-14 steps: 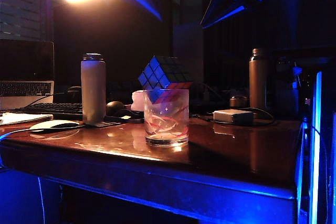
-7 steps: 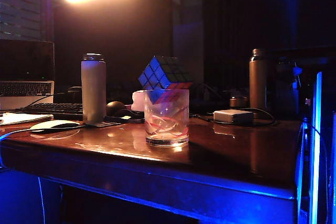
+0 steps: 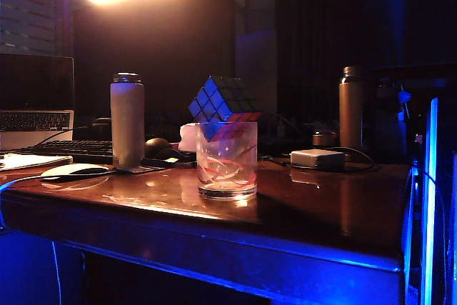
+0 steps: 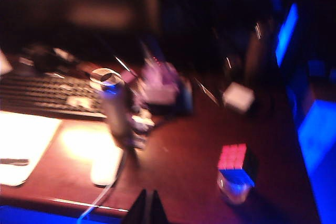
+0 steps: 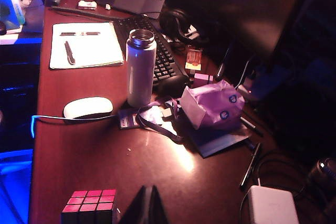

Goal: Stack the Rubik's Cube on top of the glass cup.

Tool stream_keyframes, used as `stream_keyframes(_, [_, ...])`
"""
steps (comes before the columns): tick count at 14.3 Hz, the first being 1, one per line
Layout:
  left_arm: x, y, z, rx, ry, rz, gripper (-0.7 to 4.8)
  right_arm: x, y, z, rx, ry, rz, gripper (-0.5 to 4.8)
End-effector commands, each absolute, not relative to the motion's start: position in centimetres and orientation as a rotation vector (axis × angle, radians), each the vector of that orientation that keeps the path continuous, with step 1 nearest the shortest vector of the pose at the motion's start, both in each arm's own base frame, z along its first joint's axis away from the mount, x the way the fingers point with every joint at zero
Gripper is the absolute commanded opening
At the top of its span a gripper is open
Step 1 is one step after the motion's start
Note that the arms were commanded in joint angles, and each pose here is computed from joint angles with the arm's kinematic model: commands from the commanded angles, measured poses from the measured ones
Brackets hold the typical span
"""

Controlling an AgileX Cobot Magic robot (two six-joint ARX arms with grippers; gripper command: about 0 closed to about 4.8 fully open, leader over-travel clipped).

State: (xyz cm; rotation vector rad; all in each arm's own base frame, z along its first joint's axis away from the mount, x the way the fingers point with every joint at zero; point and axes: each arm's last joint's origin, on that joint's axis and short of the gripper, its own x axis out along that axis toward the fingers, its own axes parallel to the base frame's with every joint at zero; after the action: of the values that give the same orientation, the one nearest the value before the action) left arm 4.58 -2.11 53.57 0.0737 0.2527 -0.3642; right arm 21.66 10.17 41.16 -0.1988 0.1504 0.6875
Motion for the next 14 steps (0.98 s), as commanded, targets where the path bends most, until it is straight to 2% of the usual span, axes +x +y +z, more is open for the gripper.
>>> stream_keyframes(1, [0.1,0.7,52.2,0.054,0.244,-0.281,-0.03,21.6,10.2,41.8,-0.186,0.099,0.693,-0.01])
stream_keyframes(4, [-1.9,1.9,46.4,0.031,0.292,-0.242,-0.03,21.5,10.3,41.6,-0.183,0.113,0.739,-0.01])
stream_keyframes(8, [2.8,-1.1,36.1,-0.019,0.218,-0.358,-0.03,20.3,9.8,41.7,-0.184,0.149,0.744,-0.01])
stream_keyframes(11, [6.8,-3.4,29.4,-0.021,0.216,-0.374,-0.03,18.3,8.9,41.5,-0.184,0.117,0.731,-0.01])
stream_keyframes(14, [8.9,-4.7,24.1,-0.011,0.236,-0.381,-0.03,16.4,8.0,38.3,-0.183,0.079,0.713,-0.01])
